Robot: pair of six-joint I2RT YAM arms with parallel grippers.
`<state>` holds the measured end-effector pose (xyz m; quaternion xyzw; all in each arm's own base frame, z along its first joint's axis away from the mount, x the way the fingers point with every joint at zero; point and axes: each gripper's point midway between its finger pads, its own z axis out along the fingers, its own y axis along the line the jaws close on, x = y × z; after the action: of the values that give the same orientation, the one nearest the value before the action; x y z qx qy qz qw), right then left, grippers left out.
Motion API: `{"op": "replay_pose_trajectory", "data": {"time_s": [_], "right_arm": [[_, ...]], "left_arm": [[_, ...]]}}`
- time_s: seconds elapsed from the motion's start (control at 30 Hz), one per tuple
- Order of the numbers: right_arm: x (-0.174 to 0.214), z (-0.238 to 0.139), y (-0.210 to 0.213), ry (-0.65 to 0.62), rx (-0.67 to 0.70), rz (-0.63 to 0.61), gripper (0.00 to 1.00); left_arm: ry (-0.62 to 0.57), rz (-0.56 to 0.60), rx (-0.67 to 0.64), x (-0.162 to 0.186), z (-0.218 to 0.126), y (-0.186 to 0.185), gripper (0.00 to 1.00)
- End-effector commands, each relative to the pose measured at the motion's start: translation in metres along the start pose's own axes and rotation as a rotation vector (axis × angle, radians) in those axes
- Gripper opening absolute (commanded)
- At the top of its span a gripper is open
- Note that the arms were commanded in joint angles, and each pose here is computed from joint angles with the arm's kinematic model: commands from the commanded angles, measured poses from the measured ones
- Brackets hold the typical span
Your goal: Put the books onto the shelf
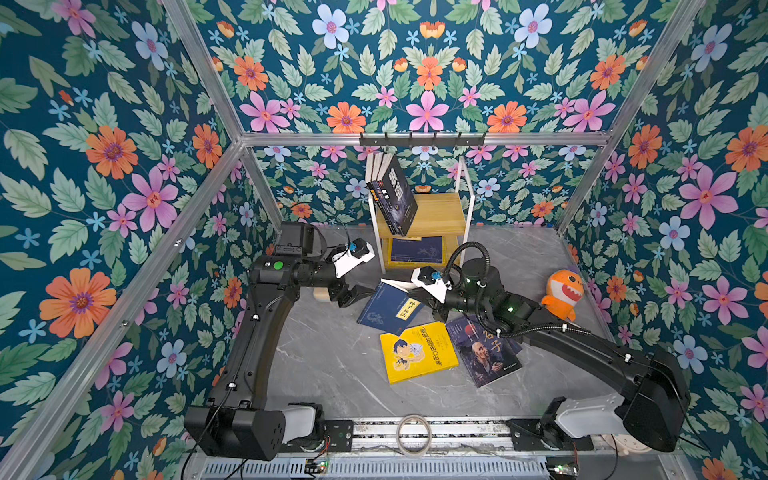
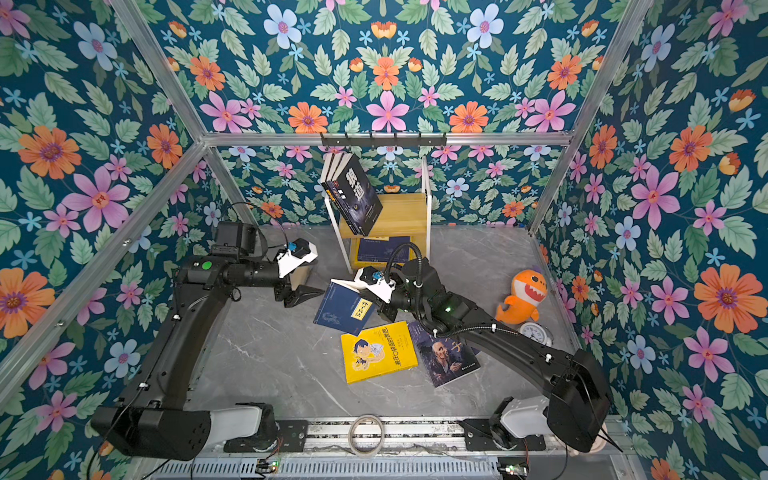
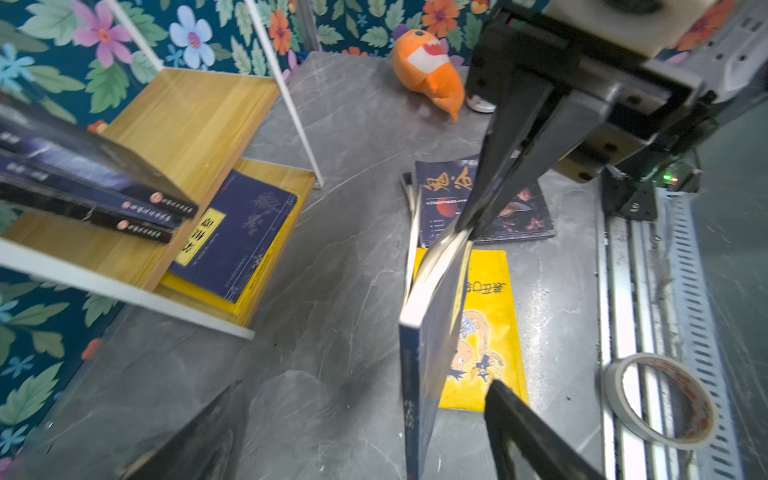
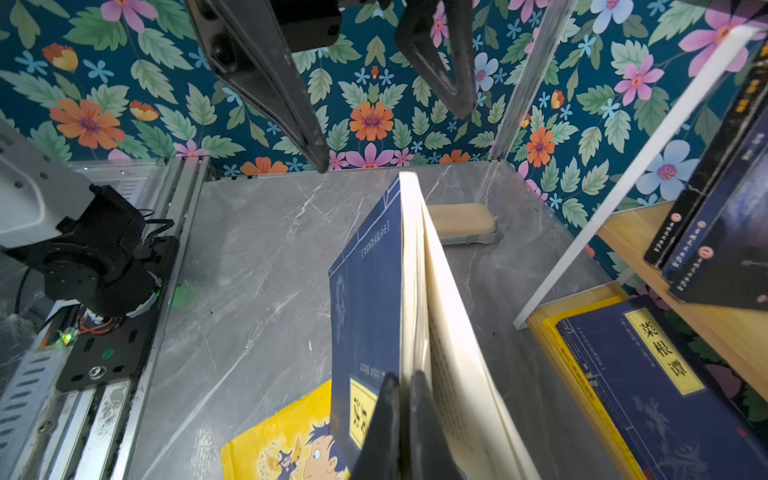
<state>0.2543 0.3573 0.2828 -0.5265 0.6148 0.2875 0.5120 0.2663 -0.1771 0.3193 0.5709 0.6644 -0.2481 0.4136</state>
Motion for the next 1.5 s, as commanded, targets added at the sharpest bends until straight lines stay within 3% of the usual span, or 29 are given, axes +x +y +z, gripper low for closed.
{"op": "replay_pose_trajectory", "data": {"time_s": [0.0,0.23,0.37,0.53,0.67,0.73,0.83,0.93,1.0,1.2,1.47], "right_arm": [[-0.009,0.000,0.000,-0.004,0.012,-0.096,0.00],[-0.021,0.000,0.005,-0.018,0.013,-0.138,0.00],[-0.029,-0.007,0.007,-0.034,0.021,-0.159,0.00],[-0.035,-0.012,0.010,-0.047,0.035,-0.180,0.00],[-0.034,-0.013,0.010,-0.045,0.046,-0.183,0.00],[-0.034,-0.014,0.007,-0.039,0.069,-0.171,0.01],[-0.038,-0.026,0.002,-0.075,0.129,-0.150,0.29],[-0.037,-0.041,-0.006,-0.134,0.225,-0.126,0.51],[-0.030,-0.048,-0.007,-0.140,0.257,-0.103,0.59],[-0.006,-0.055,-0.016,-0.175,0.286,0.016,0.73],[-0.001,-0.043,-0.025,-0.232,0.207,0.088,0.74]], "left_arm": [[-0.027,0.005,0.101,-0.008,0.009,-0.023,0.83],[0.029,-0.002,0.120,-0.006,0.038,-0.032,0.65],[0.067,-0.007,0.073,-0.003,0.041,-0.025,0.61],[0.082,-0.025,0.036,-0.001,0.043,-0.019,0.36],[0.043,-0.031,0.056,-0.009,0.042,-0.024,0.01],[0.028,-0.030,0.041,-0.012,0.041,-0.022,0.00],[0.021,-0.040,0.018,-0.013,0.039,-0.019,0.00],[-0.017,-0.033,0.014,-0.017,0.036,-0.020,0.00],[-0.043,-0.054,0.025,-0.019,0.032,-0.022,0.00],[-0.141,-0.069,0.090,-0.031,0.020,-0.034,0.00],[-0.220,-0.060,0.196,-0.045,0.007,-0.054,0.00]]}}
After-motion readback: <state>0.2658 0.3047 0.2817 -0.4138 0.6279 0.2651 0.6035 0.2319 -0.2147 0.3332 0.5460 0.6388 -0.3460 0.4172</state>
